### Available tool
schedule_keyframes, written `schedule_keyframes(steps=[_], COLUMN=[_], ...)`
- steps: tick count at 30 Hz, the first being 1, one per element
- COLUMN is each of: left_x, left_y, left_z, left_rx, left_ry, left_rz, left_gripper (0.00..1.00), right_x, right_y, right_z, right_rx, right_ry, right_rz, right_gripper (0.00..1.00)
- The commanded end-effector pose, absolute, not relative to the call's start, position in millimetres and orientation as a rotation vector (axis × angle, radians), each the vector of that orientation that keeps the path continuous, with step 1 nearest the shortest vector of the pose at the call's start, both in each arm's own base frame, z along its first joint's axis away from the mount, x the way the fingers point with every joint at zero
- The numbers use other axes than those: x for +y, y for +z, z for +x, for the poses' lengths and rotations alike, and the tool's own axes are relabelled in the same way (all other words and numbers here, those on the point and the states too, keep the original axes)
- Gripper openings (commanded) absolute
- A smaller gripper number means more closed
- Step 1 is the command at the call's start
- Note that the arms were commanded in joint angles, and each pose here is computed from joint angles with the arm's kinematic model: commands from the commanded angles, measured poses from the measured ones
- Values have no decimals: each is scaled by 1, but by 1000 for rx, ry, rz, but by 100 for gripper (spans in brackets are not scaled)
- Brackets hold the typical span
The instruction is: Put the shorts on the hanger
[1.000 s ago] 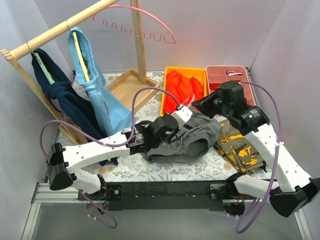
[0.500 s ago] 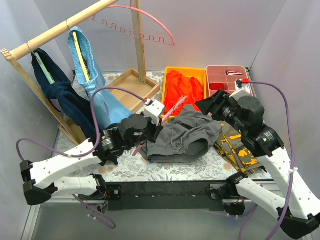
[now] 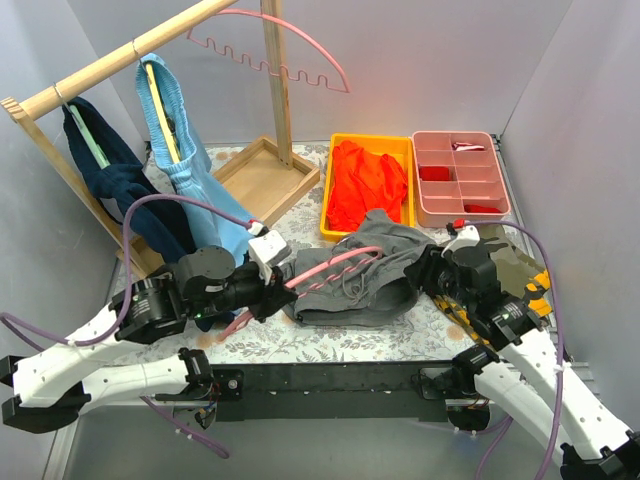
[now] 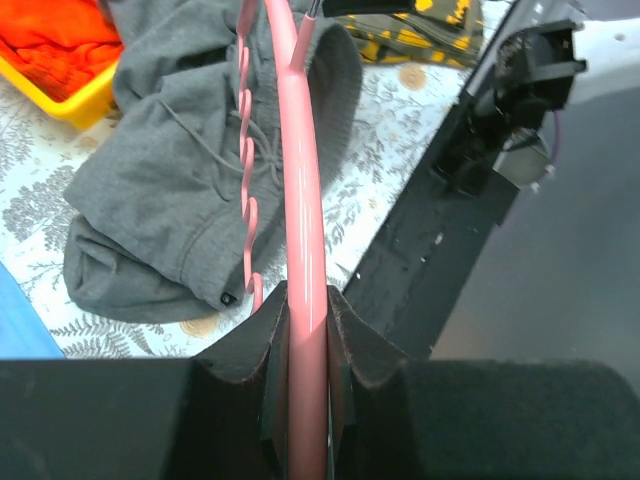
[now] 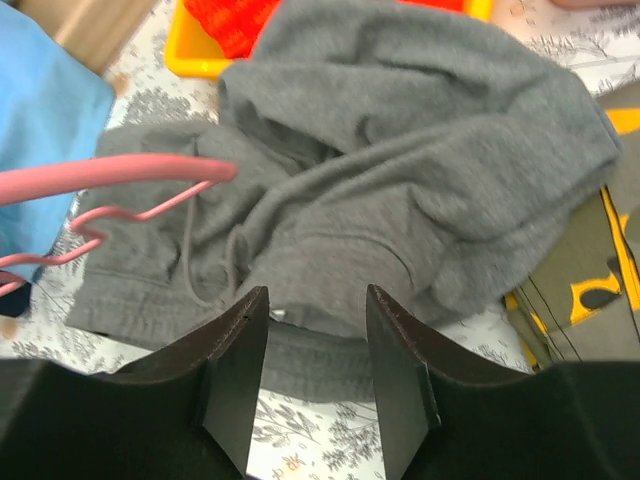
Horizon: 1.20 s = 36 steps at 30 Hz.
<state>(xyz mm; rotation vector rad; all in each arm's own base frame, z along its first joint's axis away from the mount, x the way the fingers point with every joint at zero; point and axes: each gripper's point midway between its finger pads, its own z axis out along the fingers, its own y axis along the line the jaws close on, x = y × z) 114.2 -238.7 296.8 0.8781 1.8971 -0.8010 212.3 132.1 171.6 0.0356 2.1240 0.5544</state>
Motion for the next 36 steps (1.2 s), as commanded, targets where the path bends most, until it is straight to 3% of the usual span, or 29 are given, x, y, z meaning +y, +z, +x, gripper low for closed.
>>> schedule_keyframes(steps=[1,10,16,22,28,29,31,36], left_x=[-228,-233,-239,-247,-256,-259,-272,-293], left_y=[318,316,314,307,301,295,299,278], left_z=[94,75,68,66,74,76,82,108], left_rx=[1852,1862,1857,1877,1862,1868,1808,1742], left_ry=[-885,-957,-998,-1014,-1002,-996,-1018,-939], left_rz=[938,1054,1111,1148,1125,1128,1117,1083], left_gripper=[0,0,0,0,0,0,0,0], right_x=[123,118,115,115,114,115,117,130], right_y=[169,140,129,113,124,135,140,206], right_z=[211,202,196,196,208,212,217,234], right_rx=[2084,2133,2158,2196,2159,2138,2150,2090], right_ry=[520,504,508,498,468,468,452,480], right_rz=[32,59,99,128,141,134,121,62], right_gripper=[50,48,54,53,34,18,5,1])
